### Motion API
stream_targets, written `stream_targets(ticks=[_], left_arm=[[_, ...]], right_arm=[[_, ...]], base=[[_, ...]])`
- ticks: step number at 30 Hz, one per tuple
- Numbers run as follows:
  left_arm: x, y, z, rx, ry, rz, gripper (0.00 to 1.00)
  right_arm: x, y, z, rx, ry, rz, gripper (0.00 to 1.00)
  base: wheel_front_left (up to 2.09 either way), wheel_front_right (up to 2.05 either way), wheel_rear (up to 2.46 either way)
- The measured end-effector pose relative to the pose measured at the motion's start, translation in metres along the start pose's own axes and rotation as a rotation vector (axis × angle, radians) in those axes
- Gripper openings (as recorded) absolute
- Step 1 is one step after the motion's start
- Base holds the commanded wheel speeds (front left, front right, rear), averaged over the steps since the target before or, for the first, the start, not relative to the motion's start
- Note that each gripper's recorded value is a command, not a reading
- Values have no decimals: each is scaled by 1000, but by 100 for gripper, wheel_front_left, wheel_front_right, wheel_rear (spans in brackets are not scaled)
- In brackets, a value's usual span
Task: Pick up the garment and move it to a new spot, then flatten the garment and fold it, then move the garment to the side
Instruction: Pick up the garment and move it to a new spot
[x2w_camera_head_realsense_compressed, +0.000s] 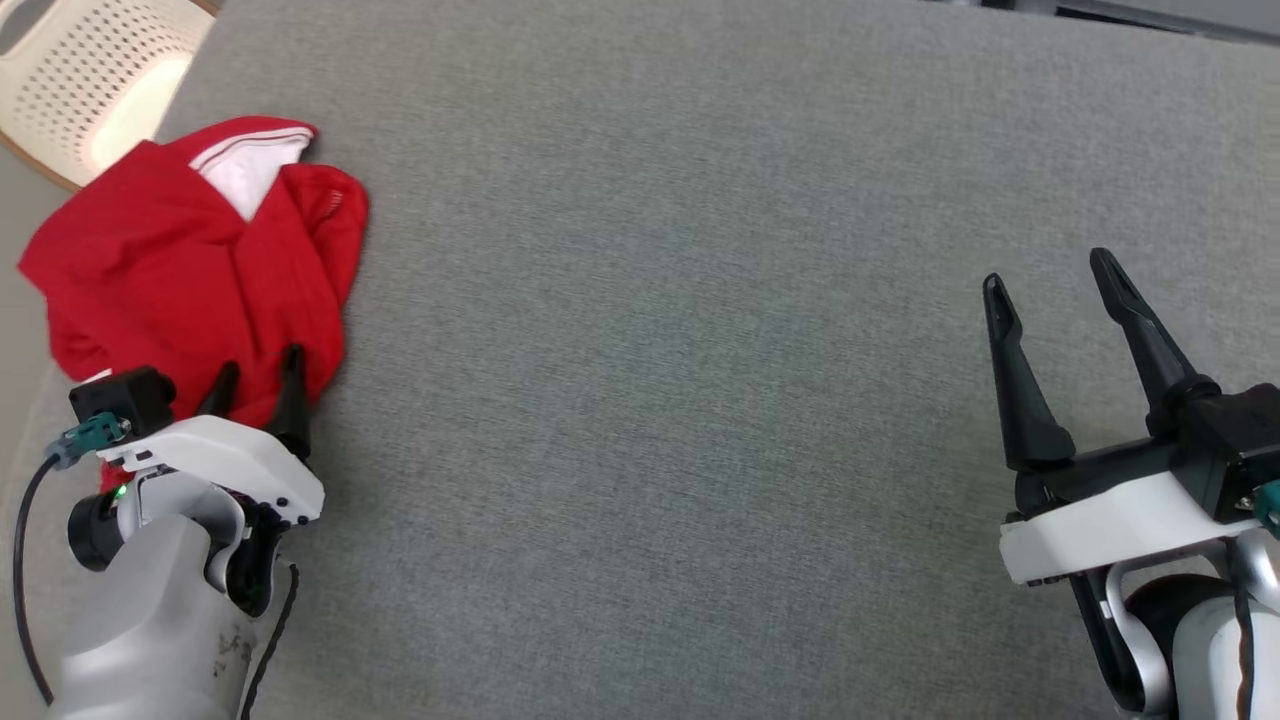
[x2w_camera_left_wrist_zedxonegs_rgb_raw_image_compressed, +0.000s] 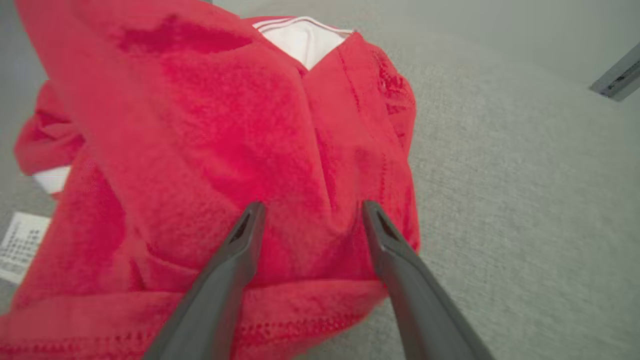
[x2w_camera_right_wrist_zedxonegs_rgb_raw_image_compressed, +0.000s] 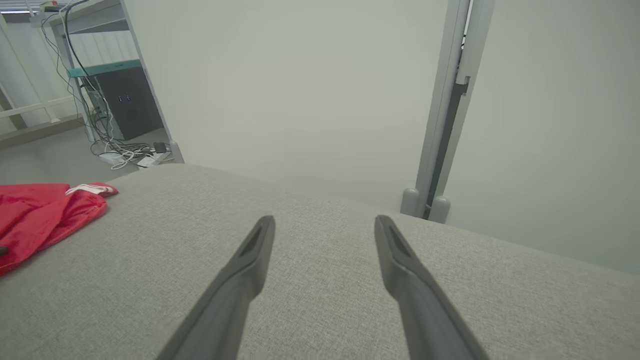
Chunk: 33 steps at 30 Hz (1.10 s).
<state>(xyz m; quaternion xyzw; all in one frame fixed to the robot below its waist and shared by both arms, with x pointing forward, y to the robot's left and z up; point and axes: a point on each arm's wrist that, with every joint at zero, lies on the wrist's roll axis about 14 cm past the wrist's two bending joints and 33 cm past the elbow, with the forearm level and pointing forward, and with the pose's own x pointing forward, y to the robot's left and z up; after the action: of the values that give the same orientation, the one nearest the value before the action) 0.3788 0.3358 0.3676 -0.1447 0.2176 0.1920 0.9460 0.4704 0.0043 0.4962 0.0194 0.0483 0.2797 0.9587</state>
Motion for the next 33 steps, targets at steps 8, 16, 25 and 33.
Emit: stream_targets(ticks=[8,16,25,33], left_arm=[[27,-4,-22,35,113,-1,0],[29,-8,7,94,20,-48,0],[2,-43,76,138,-245,-191,0],[-46,-113,57,116,-323,-382,0]], right_arm=[[-2,-25,-23,19,30,-61,100],[-10,-31,-13,23,-10,-85,100],[-45,-35,2,34,-42,-131,100],[-90,-42,9,50,-50,-202,100]], base=[[0,0,0],[0,0,0],[0,0,0],[0,0,0]])
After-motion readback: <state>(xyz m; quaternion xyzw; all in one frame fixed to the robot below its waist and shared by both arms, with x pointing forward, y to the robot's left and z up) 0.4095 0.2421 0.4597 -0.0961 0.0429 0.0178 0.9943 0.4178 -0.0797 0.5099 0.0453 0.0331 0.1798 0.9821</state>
